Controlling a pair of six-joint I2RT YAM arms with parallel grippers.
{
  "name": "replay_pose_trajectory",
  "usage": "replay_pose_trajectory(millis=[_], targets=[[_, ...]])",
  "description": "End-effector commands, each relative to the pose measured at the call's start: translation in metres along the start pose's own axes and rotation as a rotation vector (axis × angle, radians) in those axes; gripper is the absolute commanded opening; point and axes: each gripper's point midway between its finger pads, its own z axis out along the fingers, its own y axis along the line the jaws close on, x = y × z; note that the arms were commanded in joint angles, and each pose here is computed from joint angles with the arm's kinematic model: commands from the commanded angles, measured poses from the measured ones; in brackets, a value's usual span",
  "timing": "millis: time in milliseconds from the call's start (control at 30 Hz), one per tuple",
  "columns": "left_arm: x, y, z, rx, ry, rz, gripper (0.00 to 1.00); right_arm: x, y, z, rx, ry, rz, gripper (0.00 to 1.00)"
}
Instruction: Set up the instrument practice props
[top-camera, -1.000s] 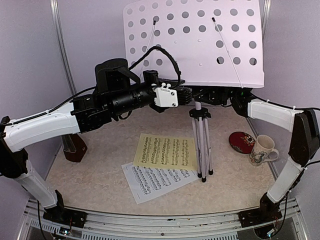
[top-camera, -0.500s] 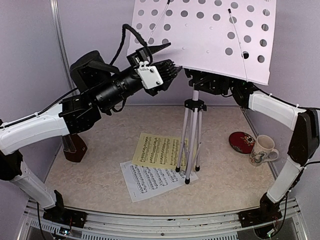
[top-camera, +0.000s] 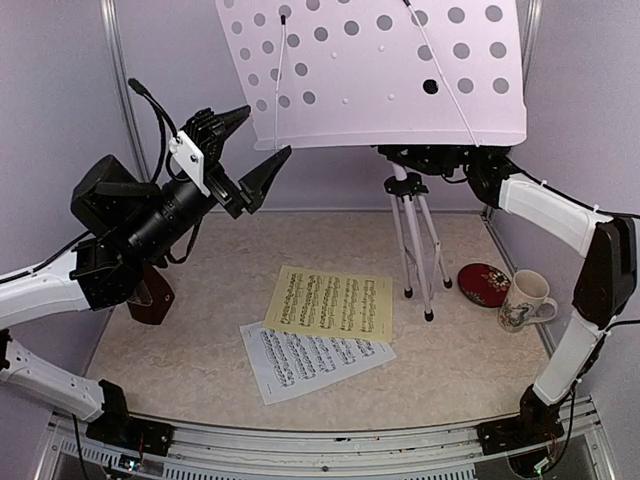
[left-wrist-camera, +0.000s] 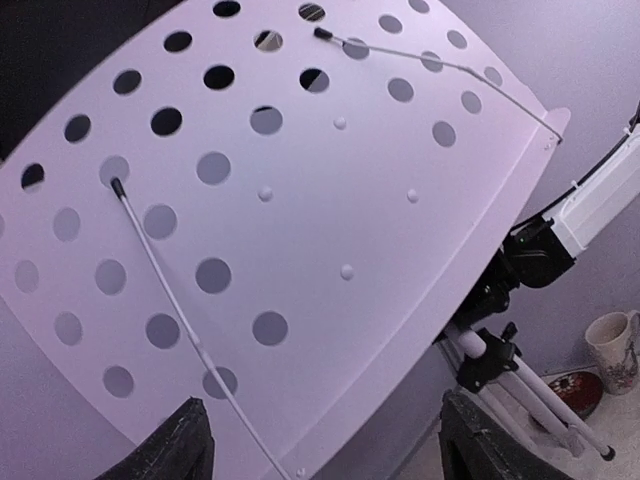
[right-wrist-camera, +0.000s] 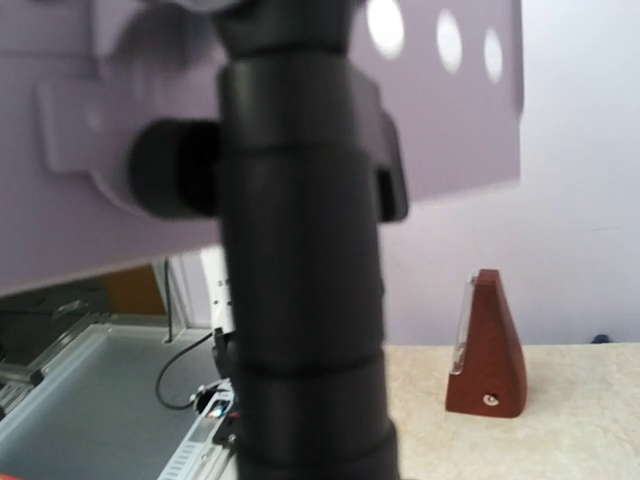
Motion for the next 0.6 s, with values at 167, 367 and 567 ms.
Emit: replay_pose_trajectory(millis=[167, 367, 567], targets=[[0.12, -0.048, -0.016, 0.102, 0.194, -0.477, 0.71, -0.053, -0.002, -0.005, 0.087, -0.172, -0.158, 0.0], [0.132, -0.061, -0.002, 0.128, 0.201, -0.485, 0.72, -0.056, -0.001, -0.006, 0.088, -0.206, -0.174, 0.0], [0.121, -0.07, -0.008, 0.141, 0.153, -0.474, 0.74, -0.06, -0.002, -0.008, 0.11, -0.222, -0.205, 0.0]])
